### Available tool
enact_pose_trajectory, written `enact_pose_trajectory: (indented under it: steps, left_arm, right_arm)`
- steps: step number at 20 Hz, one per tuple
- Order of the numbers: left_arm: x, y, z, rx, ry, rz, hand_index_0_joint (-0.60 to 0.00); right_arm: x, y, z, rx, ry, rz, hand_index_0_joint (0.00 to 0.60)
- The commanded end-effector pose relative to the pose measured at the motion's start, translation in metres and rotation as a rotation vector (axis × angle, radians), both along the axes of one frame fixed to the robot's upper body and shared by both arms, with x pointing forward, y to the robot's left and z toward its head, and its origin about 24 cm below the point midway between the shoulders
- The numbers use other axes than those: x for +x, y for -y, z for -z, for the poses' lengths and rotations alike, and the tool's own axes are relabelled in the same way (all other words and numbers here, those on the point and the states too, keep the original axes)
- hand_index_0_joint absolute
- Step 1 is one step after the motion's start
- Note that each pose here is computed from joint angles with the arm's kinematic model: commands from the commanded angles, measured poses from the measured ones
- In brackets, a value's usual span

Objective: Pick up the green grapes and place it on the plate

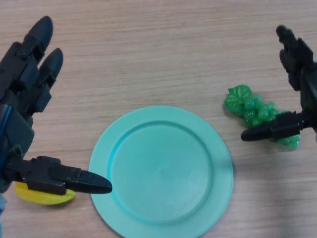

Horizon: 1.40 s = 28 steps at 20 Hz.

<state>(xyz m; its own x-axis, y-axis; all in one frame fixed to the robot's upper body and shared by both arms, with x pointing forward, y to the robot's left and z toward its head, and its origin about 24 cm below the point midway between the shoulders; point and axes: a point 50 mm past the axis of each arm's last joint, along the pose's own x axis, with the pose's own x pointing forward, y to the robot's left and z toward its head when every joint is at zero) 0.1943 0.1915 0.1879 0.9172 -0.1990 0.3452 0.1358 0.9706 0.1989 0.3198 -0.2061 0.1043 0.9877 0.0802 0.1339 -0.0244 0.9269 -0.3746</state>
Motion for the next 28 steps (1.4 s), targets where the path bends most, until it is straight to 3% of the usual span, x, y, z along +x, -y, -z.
enact_pose_trajectory:
  steps: [1, 4, 5, 8, 9, 10, 15, 17, 20, 22, 28]
  left_arm:
    - [-0.016, -0.004, -0.027, 0.034, 0.239, -0.033, 0.000]
    - [-0.015, -0.006, -0.027, 0.033, 0.242, -0.044, 0.000]
    - [-0.015, -0.007, -0.027, 0.033, 0.241, -0.044, 0.000]
    - [-0.015, -0.007, -0.027, 0.034, 0.242, -0.049, 0.000]
    - [-0.014, -0.007, -0.026, 0.033, 0.243, -0.051, 0.000]
    - [-0.014, -0.007, -0.025, 0.031, 0.241, -0.053, 0.000]
    - [-0.013, -0.009, -0.025, 0.033, 0.238, -0.057, 0.000]
    - [-0.013, -0.009, -0.025, 0.034, 0.240, -0.058, 0.000]
    - [-0.013, -0.011, -0.027, 0.031, 0.244, -0.060, 0.000]
    - [-0.012, -0.012, -0.028, 0.023, 0.248, -0.066, 0.000]
    - [-0.011, -0.018, -0.030, -0.012, 0.270, -0.093, 0.000]
  right_arm:
    - [0.004, 0.013, -0.037, -0.097, 0.244, 0.048, 0.000]
    - [0.012, 0.014, -0.016, -0.148, 0.195, 0.045, 0.000]
    - [0.012, 0.014, -0.015, -0.151, 0.193, 0.044, 0.049]
    - [0.015, 0.014, -0.002, -0.285, 0.149, 0.012, 0.449]
    - [0.016, 0.017, 0.005, -0.329, 0.123, 0.007, 0.549]
    - [0.016, 0.019, 0.008, -0.346, 0.103, 0.017, 0.600]
    - [0.017, 0.023, -0.002, -0.304, 0.124, 0.051, 0.600]
    - [0.014, 0.021, -0.020, -0.228, 0.149, 0.052, 0.600]
    - [0.002, 0.003, -0.061, -0.032, 0.176, -0.021, 0.600]
    - [-0.008, -0.015, -0.077, 0.013, 0.181, -0.083, 0.600]
    - [-0.050, -0.079, -0.092, 0.051, 0.179, -0.268, 0.600]
